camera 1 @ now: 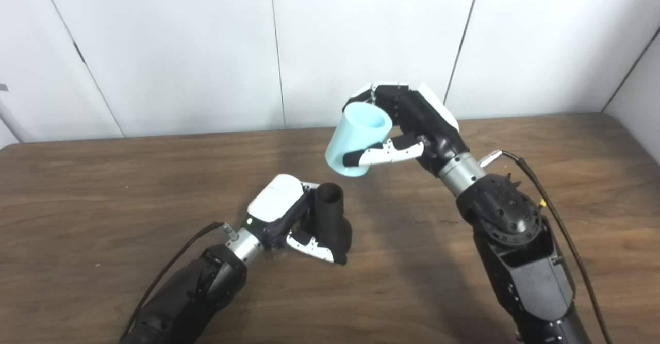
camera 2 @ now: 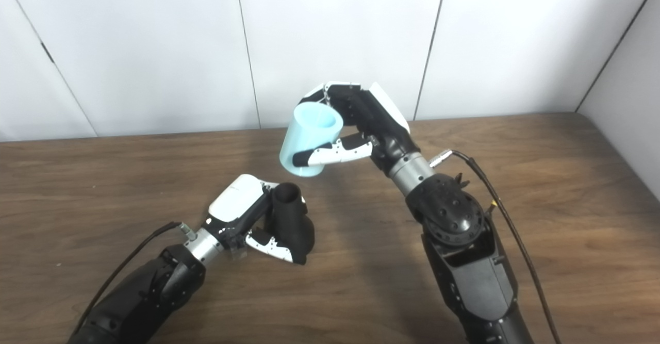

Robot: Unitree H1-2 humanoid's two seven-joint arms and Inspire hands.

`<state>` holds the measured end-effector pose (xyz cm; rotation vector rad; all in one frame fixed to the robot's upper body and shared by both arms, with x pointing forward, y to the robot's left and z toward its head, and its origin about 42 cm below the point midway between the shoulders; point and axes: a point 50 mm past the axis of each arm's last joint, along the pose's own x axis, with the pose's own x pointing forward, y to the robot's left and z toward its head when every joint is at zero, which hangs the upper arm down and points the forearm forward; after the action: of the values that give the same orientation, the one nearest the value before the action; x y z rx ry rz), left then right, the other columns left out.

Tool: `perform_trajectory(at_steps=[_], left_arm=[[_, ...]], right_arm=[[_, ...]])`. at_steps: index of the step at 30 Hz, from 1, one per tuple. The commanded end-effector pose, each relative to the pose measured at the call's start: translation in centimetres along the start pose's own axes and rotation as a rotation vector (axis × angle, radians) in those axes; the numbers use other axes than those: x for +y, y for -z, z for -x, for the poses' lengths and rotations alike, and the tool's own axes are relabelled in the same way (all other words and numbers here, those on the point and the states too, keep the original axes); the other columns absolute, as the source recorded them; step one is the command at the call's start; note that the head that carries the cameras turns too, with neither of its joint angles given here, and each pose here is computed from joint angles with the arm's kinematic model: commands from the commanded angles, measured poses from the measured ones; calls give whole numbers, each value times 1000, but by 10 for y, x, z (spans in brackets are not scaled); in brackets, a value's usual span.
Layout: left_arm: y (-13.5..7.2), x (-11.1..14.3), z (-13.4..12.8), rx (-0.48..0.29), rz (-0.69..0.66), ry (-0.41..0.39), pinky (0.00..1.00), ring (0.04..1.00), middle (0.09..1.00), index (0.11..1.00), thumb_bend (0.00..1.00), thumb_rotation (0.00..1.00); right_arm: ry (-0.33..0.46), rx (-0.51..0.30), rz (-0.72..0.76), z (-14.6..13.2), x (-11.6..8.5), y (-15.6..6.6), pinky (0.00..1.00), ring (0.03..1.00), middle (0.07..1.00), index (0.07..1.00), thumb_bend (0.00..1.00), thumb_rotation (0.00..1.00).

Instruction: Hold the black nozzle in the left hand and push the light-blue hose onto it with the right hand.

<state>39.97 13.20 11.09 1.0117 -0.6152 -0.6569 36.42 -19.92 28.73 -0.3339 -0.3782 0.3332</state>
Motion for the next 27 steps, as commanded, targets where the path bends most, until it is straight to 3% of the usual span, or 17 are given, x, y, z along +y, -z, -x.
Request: perform_trajectory(at_steps=[1, 27], left_arm=[[-15, -102, 57, 136, 106, 270, 308, 366, 451, 539, 497, 0], [-21, -101, 53, 143, 120, 273, 309, 358, 455, 544, 495, 0]], right_arm=[[3, -122, 49, -8, -8, -29, 328, 432, 470, 501, 520, 0], [-31, 21, 98, -20, 7, -4, 332, 434, 483, 494, 521, 0]])
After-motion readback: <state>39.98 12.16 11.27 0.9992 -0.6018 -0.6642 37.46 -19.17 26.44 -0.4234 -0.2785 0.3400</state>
